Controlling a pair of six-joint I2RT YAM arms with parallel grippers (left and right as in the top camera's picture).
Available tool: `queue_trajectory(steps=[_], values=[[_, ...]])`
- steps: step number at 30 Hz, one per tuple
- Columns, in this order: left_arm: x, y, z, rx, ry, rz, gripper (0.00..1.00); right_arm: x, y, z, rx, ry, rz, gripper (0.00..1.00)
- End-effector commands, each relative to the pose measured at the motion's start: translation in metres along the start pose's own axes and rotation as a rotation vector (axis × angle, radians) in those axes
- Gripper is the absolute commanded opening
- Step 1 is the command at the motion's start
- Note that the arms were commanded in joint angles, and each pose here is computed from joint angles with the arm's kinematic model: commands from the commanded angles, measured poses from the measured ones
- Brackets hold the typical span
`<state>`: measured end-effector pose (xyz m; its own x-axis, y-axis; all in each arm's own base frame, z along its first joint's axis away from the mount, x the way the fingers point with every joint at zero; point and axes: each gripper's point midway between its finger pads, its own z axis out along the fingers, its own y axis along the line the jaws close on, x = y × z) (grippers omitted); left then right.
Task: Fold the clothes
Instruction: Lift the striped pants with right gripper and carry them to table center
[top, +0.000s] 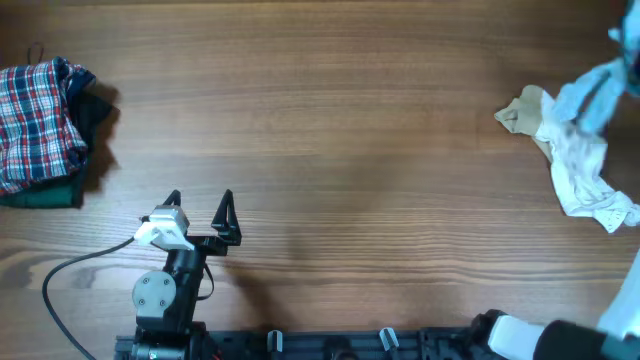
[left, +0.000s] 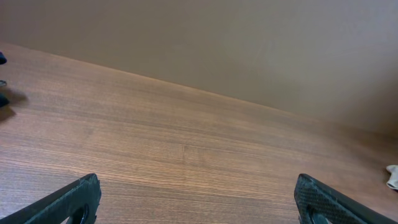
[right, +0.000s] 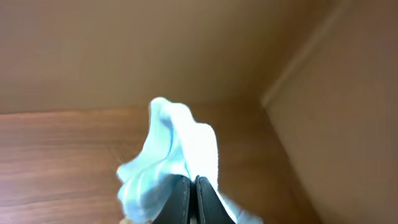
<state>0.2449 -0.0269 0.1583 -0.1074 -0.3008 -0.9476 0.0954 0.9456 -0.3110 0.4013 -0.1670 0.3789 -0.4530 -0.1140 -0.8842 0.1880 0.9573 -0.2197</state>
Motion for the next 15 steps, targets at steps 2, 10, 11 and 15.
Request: queue_trajectory(steps=[2, 10, 11, 15], values=[[0.001, 0.004, 0.000, -0.016, -0.002, 0.005, 1.00, -0.054, 0.083, -0.032, -0.167, -0.178, -0.243, 0.04], [0.001, 0.004, 0.000, -0.016, -0.002, 0.005, 1.00, -0.026, 0.284, -0.021, -0.671, -0.079, -0.221, 0.04], [0.001, 0.004, 0.000, -0.016, -0.002, 0.005, 1.00, -0.017, 0.298, -0.014, -0.695, -0.047, -0.219, 0.04], [0.001, 0.004, 0.000, -0.016, -0.002, 0.005, 1.00, 0.031, 0.369, 0.006, -0.806, 0.099, -0.246, 0.04]])
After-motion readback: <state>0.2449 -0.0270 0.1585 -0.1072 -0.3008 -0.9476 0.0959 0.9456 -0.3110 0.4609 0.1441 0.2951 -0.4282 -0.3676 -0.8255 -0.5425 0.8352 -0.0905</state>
